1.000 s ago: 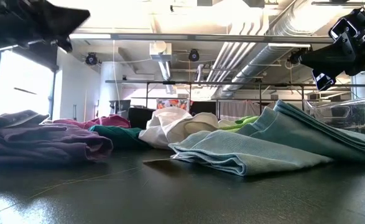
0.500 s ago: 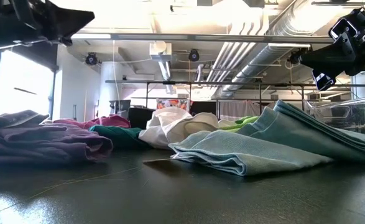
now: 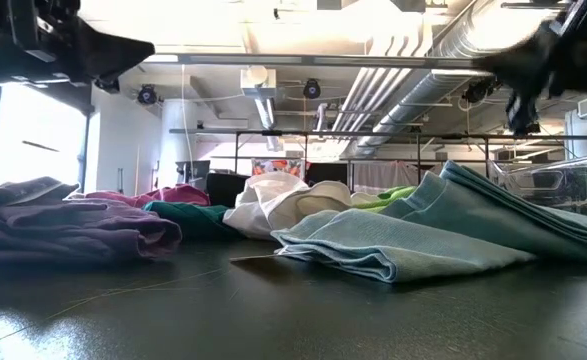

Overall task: Sort towels by color in basket
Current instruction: Put the right dark green towel into the left transparent bin

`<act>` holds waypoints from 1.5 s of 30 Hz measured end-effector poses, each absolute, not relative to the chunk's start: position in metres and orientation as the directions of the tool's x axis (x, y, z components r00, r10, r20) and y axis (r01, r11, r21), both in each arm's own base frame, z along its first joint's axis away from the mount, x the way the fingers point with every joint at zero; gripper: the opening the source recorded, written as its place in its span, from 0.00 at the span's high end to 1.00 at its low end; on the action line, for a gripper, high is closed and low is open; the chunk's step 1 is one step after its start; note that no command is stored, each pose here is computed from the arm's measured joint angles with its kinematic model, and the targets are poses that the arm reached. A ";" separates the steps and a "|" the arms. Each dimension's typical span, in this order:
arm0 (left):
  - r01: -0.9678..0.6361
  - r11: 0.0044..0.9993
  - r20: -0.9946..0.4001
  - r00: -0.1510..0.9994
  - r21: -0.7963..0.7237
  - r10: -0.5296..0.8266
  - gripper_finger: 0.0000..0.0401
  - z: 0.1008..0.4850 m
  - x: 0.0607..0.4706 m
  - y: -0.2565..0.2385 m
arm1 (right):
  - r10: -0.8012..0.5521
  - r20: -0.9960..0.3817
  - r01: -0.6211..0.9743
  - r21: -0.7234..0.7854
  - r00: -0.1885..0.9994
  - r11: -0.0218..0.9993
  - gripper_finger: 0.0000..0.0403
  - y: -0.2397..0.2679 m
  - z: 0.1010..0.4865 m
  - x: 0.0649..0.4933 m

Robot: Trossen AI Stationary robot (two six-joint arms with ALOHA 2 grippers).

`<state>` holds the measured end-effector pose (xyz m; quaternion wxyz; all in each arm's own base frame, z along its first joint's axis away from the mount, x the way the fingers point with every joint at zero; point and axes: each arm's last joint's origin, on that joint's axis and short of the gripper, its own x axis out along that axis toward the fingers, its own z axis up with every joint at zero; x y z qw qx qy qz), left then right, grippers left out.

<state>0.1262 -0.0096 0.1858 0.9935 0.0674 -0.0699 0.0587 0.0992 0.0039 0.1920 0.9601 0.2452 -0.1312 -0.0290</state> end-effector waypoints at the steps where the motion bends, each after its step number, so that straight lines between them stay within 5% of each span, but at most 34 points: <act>1: -0.124 0.985 0.144 0.984 0.117 0.107 1.00 0.186 0.126 -0.010 | -0.065 0.300 -0.076 0.436 0.952 0.897 0.98 0.006 0.198 0.099; 5: -0.118 0.991 0.143 0.984 0.069 0.107 1.00 0.185 0.126 -0.010 | 0.100 0.493 -0.223 0.196 0.864 0.955 0.98 0.014 0.220 0.097; 11: -0.109 0.994 0.143 0.984 0.010 0.107 1.00 0.185 0.126 -0.010 | 0.158 0.420 -0.135 -0.086 0.893 0.987 0.98 0.026 0.266 0.114; 15: -0.109 0.994 0.143 0.984 0.007 0.107 1.00 0.185 0.126 -0.010 | 0.155 0.215 -0.126 -0.142 0.964 0.982 0.97 0.031 0.310 0.132; 21: -0.107 0.994 0.143 0.984 -0.006 0.106 1.00 0.185 0.126 -0.010 | -0.108 -0.255 0.098 -0.051 0.961 0.994 0.85 0.033 0.356 0.164; 31: -0.107 0.994 0.143 0.984 -0.005 0.106 1.00 0.185 0.126 -0.010 | -0.452 -0.726 0.485 -0.187 0.518 0.855 0.56 0.006 0.364 0.216; 37: -0.108 0.994 0.142 0.984 -0.005 0.107 1.00 0.185 0.126 -0.010 | -0.398 -0.876 0.555 -0.195 0.271 0.809 0.45 -0.057 0.331 0.238; 45: -0.117 0.993 0.143 0.983 -0.006 0.117 1.00 0.185 0.126 -0.009 | -0.298 -0.953 0.675 -0.252 -0.049 0.693 0.44 -0.148 0.266 0.231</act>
